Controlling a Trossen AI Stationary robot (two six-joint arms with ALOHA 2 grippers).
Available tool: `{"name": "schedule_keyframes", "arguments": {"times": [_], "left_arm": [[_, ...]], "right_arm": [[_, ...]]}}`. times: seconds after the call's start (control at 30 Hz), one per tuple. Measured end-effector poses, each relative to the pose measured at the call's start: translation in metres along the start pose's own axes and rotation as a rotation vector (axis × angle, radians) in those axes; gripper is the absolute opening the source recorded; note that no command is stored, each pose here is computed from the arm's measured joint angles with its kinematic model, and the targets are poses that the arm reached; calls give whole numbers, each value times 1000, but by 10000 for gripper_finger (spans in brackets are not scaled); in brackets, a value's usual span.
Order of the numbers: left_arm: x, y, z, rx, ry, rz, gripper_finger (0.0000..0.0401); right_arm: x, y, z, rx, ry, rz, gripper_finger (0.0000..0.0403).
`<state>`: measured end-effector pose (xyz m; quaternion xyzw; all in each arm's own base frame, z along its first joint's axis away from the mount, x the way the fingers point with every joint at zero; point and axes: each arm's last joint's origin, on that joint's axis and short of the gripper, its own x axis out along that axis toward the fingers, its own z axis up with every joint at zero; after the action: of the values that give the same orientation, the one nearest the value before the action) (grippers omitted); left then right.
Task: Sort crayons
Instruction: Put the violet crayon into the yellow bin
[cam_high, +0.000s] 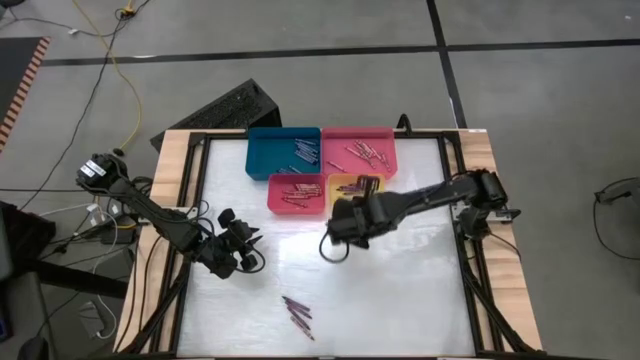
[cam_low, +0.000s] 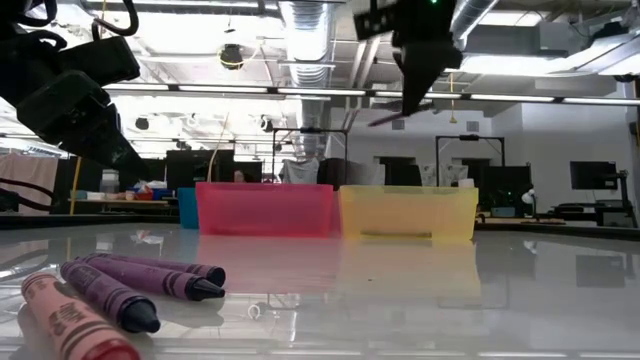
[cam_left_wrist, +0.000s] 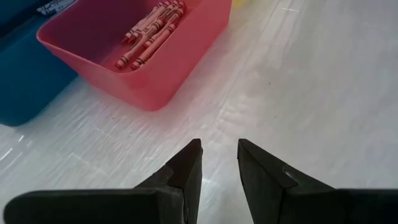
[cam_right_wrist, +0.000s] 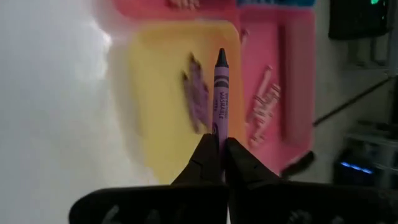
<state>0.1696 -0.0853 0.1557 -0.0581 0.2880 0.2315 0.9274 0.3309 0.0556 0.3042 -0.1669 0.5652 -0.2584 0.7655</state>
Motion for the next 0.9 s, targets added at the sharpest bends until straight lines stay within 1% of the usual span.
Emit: {"name": "schedule_keyframes", "arguments": {"times": [0.07, 0.2, 0.33, 0.4, 0.53, 0.67, 0.73, 0.8, 0.9], "left_arm": [[0, 0, 0, 1, 0, 0, 94], [0, 0, 0, 2, 0, 1, 94], [0, 1, -1, 11, 6, 7, 94], [0, 1, -1, 18, 11, 12, 94], [0, 2, -2, 30, 9, 18, 94], [0, 2, -1, 31, -1, 29, 94], [0, 2, -1, 29, -3, 29, 94], [0, 2, -1, 29, -5, 31, 94], [0, 2, -1, 29, -6, 32, 94]], "right_arm": [[8, -11, -1, -34, 46, -30, 3], [30, -31, 1, -106, 120, -51, 3], [56, -51, -5, -98, 199, -47, 3], [63, -59, -10, -80, 210, -41, 2], [74, -70, -17, -40, 128, 39, 2], [87, -71, -26, -13, -16, 146, 2], [95, -70, -31, 5, -69, 168, 2], [106, -68, -39, 29, -92, 180, 2], [126, -62, -53, 48, -78, 211, 2]]}}
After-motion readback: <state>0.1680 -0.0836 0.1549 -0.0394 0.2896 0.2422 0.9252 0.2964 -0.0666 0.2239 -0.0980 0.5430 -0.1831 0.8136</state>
